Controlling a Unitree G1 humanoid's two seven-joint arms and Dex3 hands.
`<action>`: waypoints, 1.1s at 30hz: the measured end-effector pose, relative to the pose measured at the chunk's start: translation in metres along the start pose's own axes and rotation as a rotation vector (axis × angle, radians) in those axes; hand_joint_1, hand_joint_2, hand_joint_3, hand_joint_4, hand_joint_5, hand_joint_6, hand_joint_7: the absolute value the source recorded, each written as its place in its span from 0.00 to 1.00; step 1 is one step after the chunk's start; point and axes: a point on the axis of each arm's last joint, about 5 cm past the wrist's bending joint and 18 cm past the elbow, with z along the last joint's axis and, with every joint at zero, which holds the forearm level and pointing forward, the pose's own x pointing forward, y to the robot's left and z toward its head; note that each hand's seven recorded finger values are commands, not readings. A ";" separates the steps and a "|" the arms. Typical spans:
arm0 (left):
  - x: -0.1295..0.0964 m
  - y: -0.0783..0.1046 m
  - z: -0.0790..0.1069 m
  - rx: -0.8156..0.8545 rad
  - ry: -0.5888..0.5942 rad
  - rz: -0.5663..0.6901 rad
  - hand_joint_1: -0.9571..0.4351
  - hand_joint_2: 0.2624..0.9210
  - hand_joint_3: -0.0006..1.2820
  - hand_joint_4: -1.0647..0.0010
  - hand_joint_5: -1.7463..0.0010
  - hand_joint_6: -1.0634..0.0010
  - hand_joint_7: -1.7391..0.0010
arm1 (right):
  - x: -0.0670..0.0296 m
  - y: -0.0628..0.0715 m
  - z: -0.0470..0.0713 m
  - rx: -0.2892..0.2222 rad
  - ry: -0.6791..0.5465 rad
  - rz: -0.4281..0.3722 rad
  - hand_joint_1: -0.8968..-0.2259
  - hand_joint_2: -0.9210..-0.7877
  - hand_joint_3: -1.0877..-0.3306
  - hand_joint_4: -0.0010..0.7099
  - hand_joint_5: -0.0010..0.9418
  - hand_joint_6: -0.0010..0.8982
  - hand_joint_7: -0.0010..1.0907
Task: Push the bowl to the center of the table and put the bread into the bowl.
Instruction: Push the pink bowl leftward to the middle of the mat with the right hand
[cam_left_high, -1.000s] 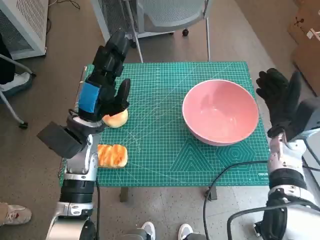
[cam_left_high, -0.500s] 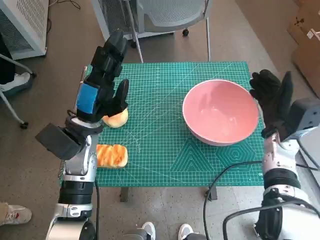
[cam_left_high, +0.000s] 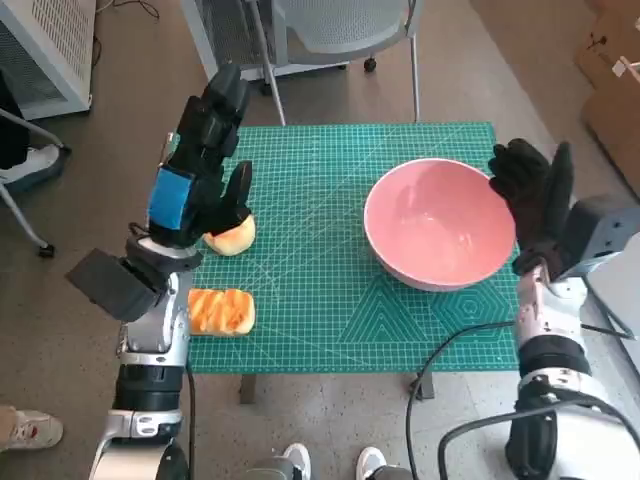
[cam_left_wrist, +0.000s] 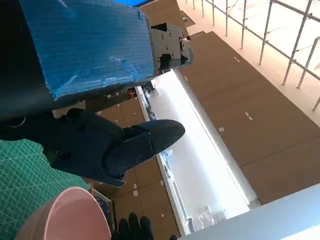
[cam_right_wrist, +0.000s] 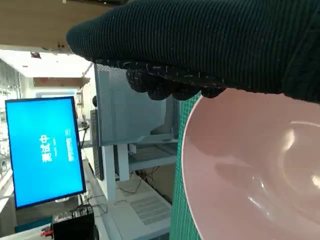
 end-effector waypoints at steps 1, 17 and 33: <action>0.000 0.000 0.001 0.002 -0.003 0.000 0.29 0.92 0.57 1.00 0.96 1.00 0.81 | 0.0001 0.001 0.000 0.002 0.001 0.004 0.42 0.00 0.49 0.39 0.01 0.43 0.01; -0.005 0.005 0.003 0.021 0.001 0.013 0.29 0.94 0.55 1.00 0.95 1.00 0.80 | 0.0019 0.013 -0.003 0.020 0.005 0.035 0.45 0.00 0.50 0.40 0.01 0.45 0.02; -0.007 0.006 0.003 0.035 0.011 0.027 0.29 0.96 0.53 1.00 0.94 1.00 0.79 | 0.0036 0.023 -0.005 0.040 0.003 0.061 0.41 0.00 0.57 0.40 0.01 0.45 0.02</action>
